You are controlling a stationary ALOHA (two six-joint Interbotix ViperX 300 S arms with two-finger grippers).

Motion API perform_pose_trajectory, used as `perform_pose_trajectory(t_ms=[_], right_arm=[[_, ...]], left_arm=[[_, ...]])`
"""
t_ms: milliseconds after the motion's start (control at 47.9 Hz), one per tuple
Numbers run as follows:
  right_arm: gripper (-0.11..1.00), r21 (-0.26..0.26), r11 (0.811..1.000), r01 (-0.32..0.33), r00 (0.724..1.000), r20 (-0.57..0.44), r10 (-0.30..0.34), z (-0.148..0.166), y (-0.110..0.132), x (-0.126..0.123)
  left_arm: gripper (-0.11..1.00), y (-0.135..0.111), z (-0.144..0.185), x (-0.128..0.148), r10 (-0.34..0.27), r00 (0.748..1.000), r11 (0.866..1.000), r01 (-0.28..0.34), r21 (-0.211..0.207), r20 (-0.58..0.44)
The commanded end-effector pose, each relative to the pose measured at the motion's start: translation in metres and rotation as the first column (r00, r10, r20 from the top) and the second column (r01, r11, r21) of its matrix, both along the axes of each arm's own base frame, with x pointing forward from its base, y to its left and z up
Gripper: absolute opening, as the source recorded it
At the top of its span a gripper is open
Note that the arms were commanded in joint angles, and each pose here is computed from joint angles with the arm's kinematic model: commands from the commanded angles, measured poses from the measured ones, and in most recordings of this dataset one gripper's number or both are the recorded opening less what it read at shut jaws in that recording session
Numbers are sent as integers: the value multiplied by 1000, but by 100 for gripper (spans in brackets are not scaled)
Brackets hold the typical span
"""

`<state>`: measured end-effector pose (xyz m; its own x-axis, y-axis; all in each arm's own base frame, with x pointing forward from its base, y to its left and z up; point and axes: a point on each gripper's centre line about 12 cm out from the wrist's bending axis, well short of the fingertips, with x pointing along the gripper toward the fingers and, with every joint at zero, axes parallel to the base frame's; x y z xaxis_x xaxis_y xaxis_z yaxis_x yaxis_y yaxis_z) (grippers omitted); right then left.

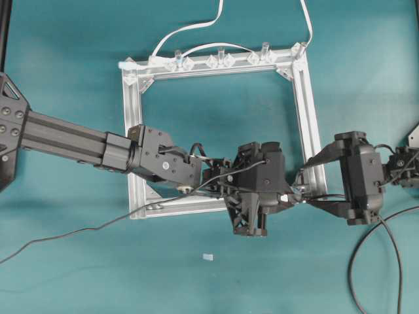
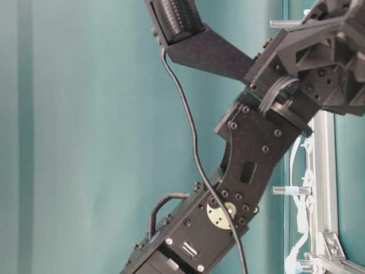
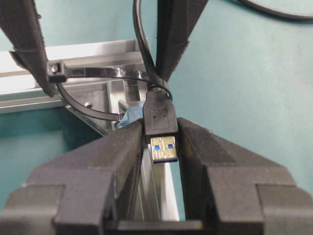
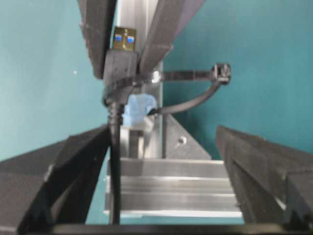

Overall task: Insert the wire through the string loop located on the right side.
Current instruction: 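Pull the cable leftward through the loop with the left gripper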

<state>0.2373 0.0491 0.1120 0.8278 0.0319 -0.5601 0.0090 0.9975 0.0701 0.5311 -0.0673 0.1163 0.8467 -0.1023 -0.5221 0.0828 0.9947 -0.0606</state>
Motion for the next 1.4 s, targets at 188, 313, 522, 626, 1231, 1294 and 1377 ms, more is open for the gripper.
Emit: perform_pose_trajectory(t_ms=[188, 313, 522, 626, 1231, 1294, 1377], right_arm=[[99, 16, 1000, -5, 1000, 10, 4, 6, 1, 0], [99, 24, 1000, -9, 1000, 4, 9, 8, 1, -4], [99, 29, 999, -15, 1000, 2, 15, 9, 1, -8], [99, 31, 999, -14, 1000, 4, 14, 10, 1, -8], [99, 36, 999, -19, 1000, -8, 20, 9, 2, -8], [99, 37, 999, -20, 1000, -7, 20, 10, 2, -7], [99, 36, 999, -21, 1000, -7, 22, 10, 2, -7]], left_arm=[[22, -2, 38, -4, -10, 999, 1000, 10, 0, 32], [22, 0, 38, -20, -13, 1000, 1000, 13, 6, -16], [22, 4, 40, -48, -11, 998, 1000, 11, 9, -54], [22, 7, 40, -62, -9, 997, 1000, 10, 11, -71], [22, 15, 49, -134, -6, 985, 1000, 8, 10, -171], [22, 15, 51, -143, -6, 983, 1000, 8, 8, -185], [22, 15, 53, -157, -9, 977, 1000, 11, 8, -212]])
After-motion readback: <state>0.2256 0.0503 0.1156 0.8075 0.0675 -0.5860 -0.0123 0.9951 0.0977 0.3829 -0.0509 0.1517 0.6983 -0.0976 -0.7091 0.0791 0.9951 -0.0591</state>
